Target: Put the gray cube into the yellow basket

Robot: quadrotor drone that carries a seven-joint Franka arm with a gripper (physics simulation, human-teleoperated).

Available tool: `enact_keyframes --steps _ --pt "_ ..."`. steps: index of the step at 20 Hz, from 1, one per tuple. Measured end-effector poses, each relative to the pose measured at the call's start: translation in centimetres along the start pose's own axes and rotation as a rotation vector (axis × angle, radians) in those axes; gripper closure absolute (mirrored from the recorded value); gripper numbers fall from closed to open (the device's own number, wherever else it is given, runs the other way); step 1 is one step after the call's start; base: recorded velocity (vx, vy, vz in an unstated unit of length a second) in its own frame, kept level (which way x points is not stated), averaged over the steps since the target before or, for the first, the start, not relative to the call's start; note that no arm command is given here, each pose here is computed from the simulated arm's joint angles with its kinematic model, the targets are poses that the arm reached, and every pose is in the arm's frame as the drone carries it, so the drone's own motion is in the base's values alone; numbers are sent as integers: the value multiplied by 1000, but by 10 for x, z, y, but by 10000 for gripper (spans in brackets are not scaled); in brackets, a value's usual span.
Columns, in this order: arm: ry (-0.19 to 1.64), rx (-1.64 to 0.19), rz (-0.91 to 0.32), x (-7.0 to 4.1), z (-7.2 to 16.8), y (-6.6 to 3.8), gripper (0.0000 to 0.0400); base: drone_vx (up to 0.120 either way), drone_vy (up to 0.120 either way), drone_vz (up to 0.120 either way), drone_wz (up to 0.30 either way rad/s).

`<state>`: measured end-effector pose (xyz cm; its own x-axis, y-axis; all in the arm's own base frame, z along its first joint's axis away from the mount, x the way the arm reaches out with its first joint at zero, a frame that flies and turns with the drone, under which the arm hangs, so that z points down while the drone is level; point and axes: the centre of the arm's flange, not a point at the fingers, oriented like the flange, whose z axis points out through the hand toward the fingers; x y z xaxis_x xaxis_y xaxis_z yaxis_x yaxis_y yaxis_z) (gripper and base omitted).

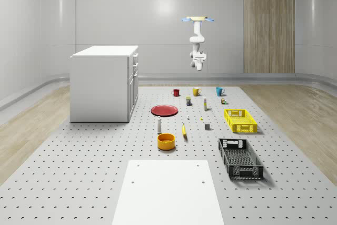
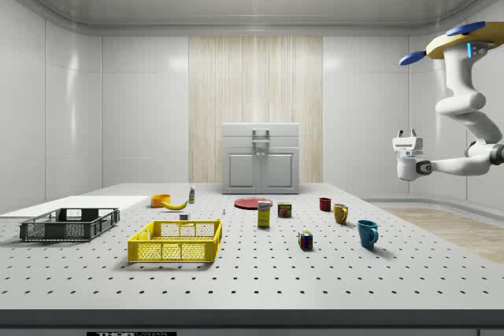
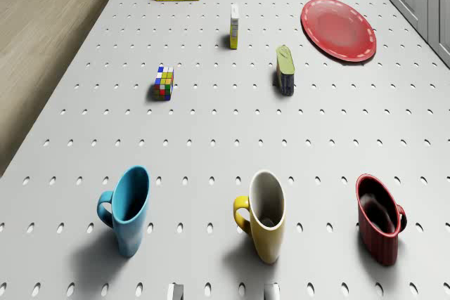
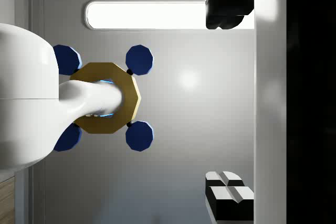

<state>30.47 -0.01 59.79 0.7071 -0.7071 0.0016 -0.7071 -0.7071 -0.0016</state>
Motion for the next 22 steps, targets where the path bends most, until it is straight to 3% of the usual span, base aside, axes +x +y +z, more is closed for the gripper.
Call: enact_keyframes --steps 11,22 --pt "6 6 0 -1 -71 1 0 0 0 0 0" --pt "12 12 0 0 -91 0 0 0 0 0 0"
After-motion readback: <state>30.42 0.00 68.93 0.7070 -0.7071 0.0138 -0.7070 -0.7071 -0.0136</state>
